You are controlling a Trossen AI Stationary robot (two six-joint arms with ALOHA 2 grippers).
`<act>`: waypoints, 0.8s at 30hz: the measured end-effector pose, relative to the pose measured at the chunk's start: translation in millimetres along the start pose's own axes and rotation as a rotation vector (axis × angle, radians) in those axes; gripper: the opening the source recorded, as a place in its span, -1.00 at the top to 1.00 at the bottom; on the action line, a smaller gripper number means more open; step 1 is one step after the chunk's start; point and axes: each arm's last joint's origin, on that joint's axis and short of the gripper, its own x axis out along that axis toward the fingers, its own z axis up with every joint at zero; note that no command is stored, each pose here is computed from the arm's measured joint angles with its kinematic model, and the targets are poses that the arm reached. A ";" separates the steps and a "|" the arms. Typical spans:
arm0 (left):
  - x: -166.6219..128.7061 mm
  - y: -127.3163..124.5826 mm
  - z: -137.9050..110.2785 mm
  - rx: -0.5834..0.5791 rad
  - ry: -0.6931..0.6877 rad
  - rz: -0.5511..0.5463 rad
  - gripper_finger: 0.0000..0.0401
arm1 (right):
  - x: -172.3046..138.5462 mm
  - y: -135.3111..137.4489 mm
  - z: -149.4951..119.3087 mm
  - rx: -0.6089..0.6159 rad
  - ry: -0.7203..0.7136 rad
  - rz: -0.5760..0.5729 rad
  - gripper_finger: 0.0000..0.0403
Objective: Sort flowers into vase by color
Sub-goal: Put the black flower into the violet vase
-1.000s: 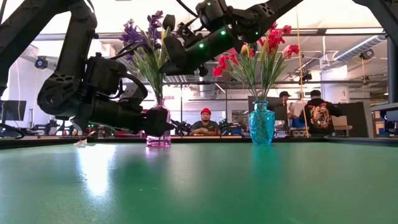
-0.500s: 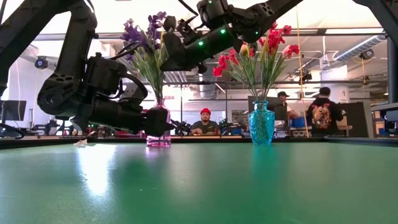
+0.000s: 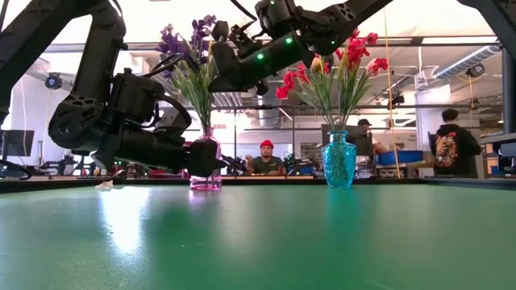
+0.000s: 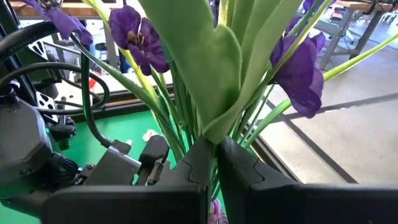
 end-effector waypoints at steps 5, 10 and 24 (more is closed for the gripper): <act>-0.1 0.1 -0.1 0.000 0.000 0.000 -0.25 | 0.0 0.1 -1.3 -0.002 0.017 0.001 0.94; -0.1 0.1 -0.1 0.000 0.000 0.000 -0.25 | -0.1 1.3 -2.1 -0.005 0.024 0.008 0.94; -0.1 0.1 -0.1 -0.001 0.001 0.000 -0.25 | -0.3 2.3 -6.9 0.007 0.072 0.036 0.94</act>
